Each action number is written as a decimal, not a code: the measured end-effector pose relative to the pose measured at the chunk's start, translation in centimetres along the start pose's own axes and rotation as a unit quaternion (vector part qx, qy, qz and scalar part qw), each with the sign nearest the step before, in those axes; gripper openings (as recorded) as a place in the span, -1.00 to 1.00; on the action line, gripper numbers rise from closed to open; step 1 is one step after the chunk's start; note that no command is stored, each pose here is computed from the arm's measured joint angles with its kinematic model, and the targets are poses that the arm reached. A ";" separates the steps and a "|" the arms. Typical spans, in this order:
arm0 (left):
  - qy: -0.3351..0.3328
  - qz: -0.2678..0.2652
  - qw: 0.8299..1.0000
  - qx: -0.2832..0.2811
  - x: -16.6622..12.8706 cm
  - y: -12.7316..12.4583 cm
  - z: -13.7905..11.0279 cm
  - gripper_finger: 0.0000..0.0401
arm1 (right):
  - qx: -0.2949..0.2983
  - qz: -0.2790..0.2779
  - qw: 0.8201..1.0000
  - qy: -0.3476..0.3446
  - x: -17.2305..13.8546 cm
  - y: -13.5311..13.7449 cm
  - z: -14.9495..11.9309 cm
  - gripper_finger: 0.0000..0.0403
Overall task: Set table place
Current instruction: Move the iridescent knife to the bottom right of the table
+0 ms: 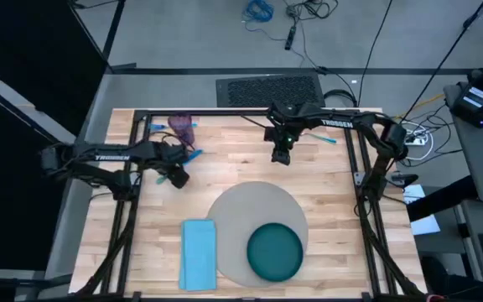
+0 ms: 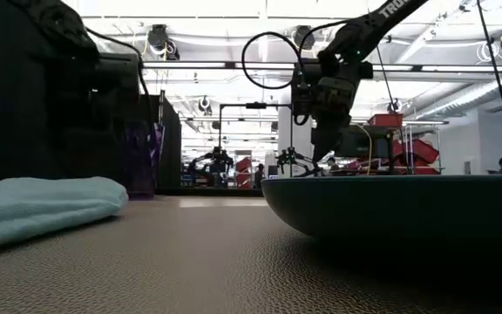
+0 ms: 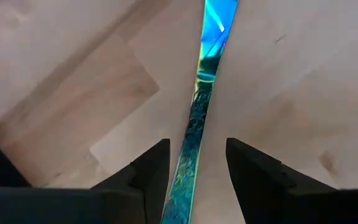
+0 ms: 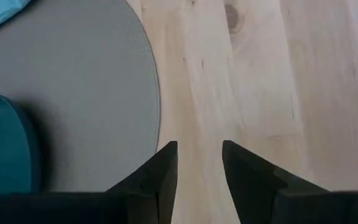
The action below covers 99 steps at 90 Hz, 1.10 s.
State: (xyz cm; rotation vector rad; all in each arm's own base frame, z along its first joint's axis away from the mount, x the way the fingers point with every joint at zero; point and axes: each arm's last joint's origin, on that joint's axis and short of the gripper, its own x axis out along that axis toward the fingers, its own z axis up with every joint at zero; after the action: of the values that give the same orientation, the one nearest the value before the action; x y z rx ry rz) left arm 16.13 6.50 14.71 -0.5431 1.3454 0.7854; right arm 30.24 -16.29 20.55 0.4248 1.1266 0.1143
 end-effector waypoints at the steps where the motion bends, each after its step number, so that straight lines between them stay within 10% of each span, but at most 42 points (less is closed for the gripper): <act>1: 0.001 0.001 1.000 0.003 0.1 0.0 0.0 -0.28 | 0.000 0.000 1.000 0.000 0.0 0.0 0.0 -0.43; 59: 0.018 -0.017 0.999 0.045 1.4 -1.0 0.5 -0.30 | 0.007 0.003 1.000 0.011 0.0 0.1 -0.2 -0.43; 99: -0.021 -0.101 0.990 0.100 0.4 -4.7 0.1 -0.74 | 0.023 0.009 0.999 0.034 0.0 0.2 -0.7 -0.43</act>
State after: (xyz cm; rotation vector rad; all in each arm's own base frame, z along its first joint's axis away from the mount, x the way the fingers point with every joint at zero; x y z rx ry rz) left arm 19.78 3.61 13.90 -0.4919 1.2914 0.4867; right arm 29.62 -15.90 20.38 0.4741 1.1948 0.1195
